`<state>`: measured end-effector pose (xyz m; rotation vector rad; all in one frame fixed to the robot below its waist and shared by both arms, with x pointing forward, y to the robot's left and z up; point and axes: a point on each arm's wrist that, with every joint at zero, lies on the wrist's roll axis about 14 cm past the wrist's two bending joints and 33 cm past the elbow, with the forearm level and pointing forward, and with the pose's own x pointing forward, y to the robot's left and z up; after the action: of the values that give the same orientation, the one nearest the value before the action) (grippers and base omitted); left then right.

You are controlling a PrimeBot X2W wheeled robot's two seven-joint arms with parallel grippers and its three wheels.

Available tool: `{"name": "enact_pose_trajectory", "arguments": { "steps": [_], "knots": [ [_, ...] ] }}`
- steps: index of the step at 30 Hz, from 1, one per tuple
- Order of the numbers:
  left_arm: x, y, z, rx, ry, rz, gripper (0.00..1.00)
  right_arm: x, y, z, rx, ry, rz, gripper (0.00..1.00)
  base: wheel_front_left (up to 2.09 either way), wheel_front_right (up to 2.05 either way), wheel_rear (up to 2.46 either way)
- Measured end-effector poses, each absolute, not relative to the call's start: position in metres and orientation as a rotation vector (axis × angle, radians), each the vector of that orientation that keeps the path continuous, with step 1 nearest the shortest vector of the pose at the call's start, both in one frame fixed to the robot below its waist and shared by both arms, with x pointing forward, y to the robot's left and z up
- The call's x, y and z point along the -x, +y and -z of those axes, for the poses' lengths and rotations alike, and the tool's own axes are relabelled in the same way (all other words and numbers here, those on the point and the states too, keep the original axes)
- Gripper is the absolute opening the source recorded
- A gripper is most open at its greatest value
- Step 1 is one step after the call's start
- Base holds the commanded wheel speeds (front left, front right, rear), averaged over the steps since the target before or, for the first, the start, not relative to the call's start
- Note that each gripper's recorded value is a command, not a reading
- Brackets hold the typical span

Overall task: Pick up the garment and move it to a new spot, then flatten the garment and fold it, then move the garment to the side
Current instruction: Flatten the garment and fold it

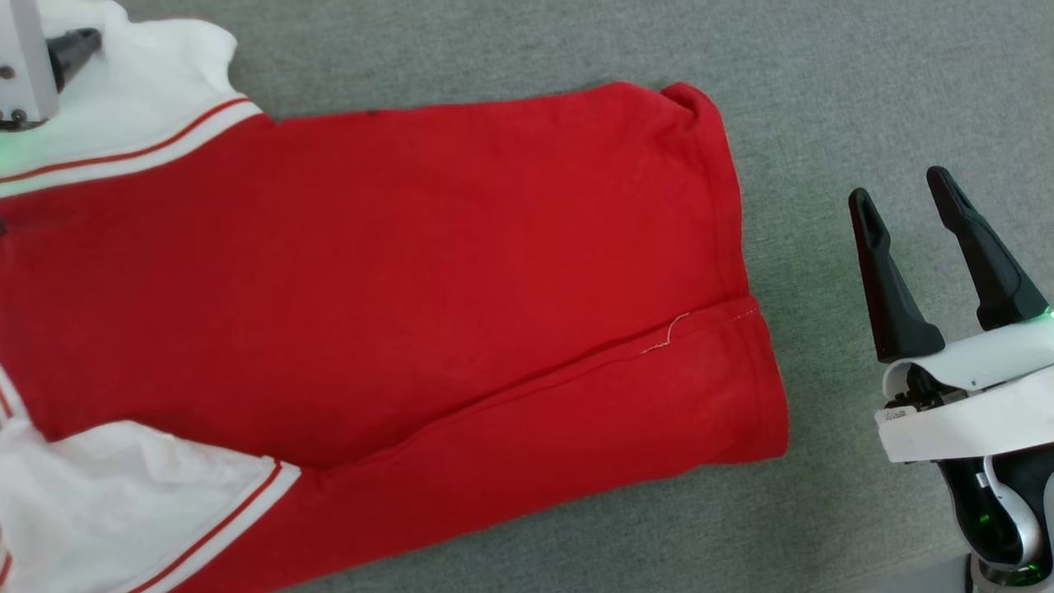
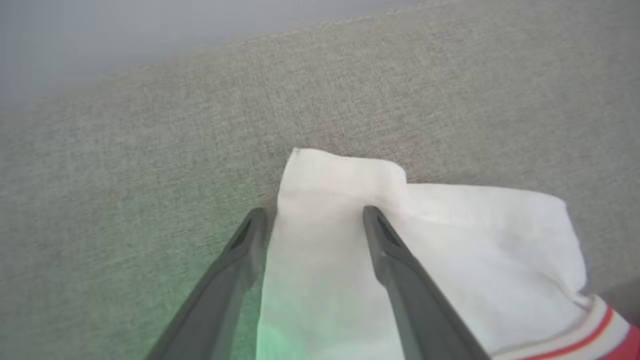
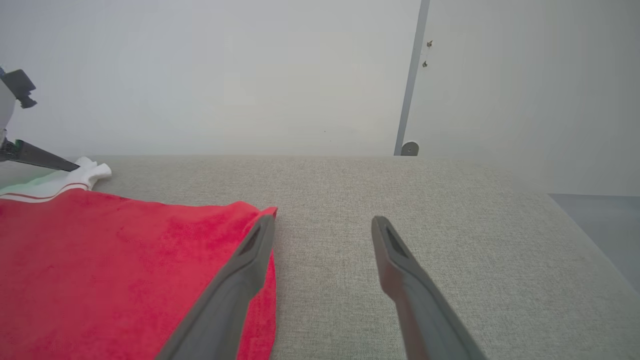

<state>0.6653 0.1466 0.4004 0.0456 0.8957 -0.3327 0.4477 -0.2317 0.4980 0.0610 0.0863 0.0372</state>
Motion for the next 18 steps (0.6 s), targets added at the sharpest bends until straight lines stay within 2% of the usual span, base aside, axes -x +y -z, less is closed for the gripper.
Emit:
{"name": "enact_pose_trajectory", "arguments": {
  "steps": [6,7,8,9,18],
  "knots": [
    [-0.67,0.143,-0.39,-0.043,0.936,0.325,1.0,-0.447,-0.235,-0.49,-0.067,0.111,-0.025,1.0,0.0,0.0,0.0],
    [-0.67,0.143,-0.388,-0.039,0.941,0.32,0.93,-0.448,-0.234,-0.489,-0.07,0.117,-0.026,1.0,0.0,0.0,0.0],
    [-0.67,0.142,-0.387,-0.039,0.946,0.319,0.3,-0.448,-0.234,-0.488,-0.078,0.121,-0.028,1.0,0.0,0.0,0.0],
    [-0.67,0.141,-0.385,-0.037,0.954,0.318,0.0,-0.448,-0.233,-0.486,-0.09,0.132,-0.029,1.0,0.0,0.0,0.0],
    [-0.669,0.134,-0.388,-0.013,0.948,0.336,0.0,-0.457,-0.218,-0.472,-0.15,0.296,-0.083,1.0,0.0,0.0,0.0]
  ]
}}
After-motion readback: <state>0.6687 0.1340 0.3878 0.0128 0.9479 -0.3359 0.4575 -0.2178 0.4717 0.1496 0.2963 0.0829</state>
